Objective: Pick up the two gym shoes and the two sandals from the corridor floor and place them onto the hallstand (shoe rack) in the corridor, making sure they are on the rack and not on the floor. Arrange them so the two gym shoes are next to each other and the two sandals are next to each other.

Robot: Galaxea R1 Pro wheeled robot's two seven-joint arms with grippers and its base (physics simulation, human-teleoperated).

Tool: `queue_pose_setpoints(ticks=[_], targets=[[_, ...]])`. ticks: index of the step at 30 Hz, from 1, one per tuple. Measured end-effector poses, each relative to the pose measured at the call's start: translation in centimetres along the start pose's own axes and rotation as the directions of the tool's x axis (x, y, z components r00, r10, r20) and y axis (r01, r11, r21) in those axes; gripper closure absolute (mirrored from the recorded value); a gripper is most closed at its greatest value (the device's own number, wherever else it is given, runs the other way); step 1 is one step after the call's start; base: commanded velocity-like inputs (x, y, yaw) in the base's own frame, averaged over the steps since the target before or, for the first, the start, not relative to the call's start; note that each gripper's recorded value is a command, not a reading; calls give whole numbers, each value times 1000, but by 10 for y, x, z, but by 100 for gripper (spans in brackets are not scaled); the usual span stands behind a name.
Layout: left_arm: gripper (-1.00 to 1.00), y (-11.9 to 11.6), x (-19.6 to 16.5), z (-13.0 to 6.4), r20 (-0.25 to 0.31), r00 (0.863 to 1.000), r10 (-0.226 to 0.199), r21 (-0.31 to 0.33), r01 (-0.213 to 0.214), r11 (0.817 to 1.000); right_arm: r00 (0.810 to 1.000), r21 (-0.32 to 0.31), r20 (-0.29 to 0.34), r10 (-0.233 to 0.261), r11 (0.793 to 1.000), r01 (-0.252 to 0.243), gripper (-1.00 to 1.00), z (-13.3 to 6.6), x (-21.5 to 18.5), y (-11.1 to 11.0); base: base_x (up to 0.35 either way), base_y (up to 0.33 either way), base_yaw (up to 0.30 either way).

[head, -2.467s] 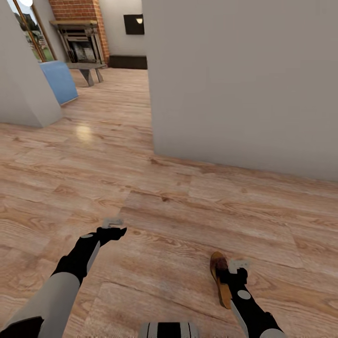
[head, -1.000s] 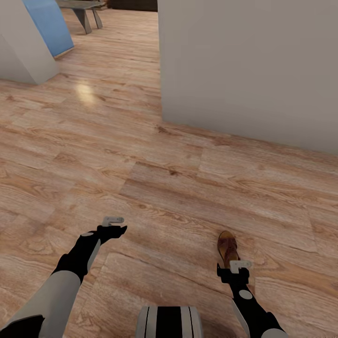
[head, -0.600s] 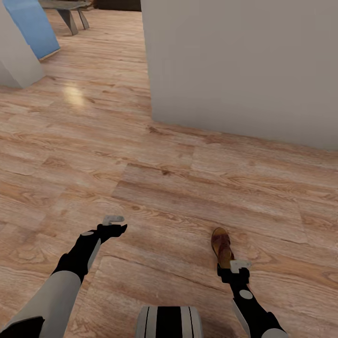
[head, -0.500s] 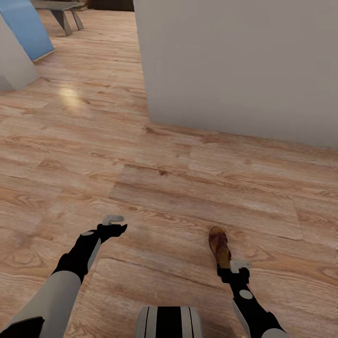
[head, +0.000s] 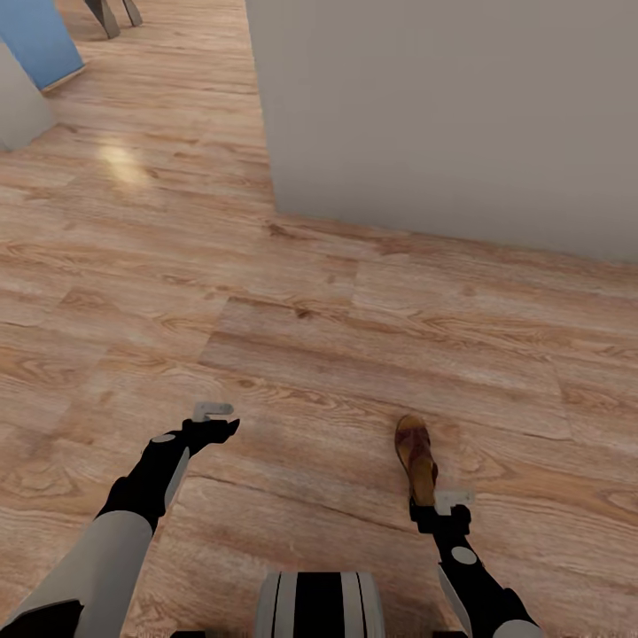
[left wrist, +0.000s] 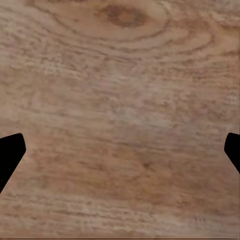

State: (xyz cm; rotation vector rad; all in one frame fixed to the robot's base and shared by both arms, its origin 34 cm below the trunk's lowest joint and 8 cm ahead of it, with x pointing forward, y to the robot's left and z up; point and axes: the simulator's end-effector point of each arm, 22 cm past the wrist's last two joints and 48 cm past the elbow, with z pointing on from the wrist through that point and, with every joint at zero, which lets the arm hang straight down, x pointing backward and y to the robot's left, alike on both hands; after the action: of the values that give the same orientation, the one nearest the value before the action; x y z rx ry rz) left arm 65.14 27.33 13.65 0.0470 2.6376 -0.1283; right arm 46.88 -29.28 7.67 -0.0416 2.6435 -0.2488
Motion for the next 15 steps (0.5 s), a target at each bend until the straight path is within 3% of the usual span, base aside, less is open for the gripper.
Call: queue_pose_setpoints(ticks=[4,15], targets=[[-100,1,12,7,-20,1000,-2,0,2,1000,1000,-2,-23,-3,1000,3,-100,3,13,2,0,0,0],[-100,3,2,8,-7,1000,0,-5,0,1000,1000,-3,-30,-5,1000,5,-100,4,17,2,0,0,0]])
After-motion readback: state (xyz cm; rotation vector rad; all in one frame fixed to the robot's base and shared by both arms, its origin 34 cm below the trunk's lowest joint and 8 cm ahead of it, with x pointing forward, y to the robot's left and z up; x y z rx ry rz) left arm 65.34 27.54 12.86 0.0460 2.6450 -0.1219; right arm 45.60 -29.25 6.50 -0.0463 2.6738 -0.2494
